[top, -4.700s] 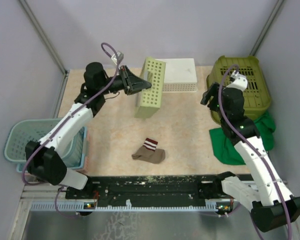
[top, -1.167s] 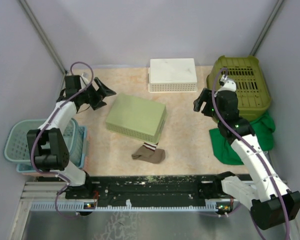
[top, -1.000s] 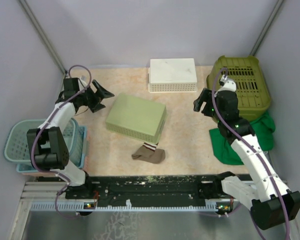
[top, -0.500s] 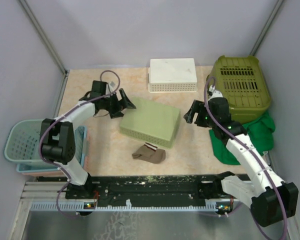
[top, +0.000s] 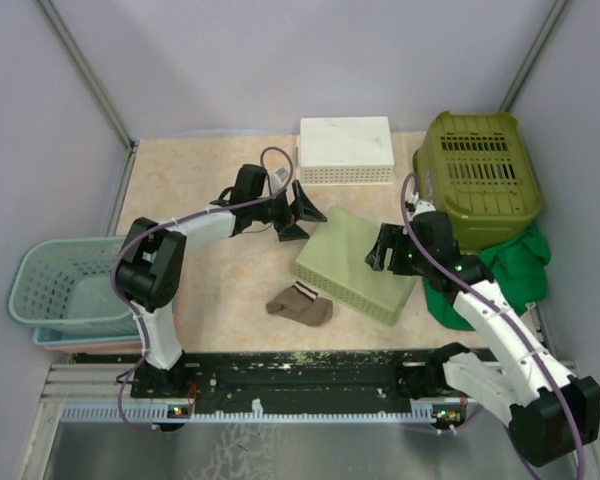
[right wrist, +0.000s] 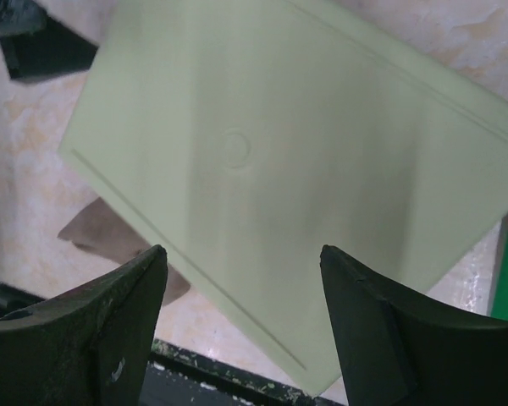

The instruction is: Turn the large container upside down

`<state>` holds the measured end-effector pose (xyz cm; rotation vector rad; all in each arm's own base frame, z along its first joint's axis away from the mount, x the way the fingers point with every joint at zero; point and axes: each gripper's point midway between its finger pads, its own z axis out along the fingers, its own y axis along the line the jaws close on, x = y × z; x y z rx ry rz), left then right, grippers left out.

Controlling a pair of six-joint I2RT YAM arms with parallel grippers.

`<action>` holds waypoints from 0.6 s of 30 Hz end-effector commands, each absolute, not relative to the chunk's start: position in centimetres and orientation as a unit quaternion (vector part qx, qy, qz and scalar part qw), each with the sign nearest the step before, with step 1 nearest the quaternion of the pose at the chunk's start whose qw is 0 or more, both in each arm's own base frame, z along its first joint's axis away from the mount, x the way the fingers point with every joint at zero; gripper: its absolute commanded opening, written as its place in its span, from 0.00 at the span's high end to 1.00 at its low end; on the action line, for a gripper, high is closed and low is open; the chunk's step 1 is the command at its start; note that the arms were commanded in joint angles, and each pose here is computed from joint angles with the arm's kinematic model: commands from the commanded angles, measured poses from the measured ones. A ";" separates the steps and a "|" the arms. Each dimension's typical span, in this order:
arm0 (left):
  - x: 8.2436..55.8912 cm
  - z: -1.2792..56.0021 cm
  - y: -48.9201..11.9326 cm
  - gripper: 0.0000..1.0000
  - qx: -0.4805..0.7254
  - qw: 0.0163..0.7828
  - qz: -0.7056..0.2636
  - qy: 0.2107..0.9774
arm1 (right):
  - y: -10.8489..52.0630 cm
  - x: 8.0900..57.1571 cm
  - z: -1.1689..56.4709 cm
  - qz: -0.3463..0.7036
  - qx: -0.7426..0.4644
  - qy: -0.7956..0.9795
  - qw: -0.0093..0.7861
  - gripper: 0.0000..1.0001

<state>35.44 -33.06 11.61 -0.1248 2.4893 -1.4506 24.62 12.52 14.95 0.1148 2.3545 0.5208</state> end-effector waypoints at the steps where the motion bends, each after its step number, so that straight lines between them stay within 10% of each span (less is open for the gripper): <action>1: 36.9 16.7 -34.2 0.01 0.004 0.168 -0.550 0.818 | 17.3 21.5 18.7 0.291 -0.106 0.872 0.378 0.28; 18: 40.7 28.6 -22.1 0.01 -0.003 0.420 -0.295 0.858 | 20.6 17.7 9.1 0.206 -0.140 0.936 0.251 0.28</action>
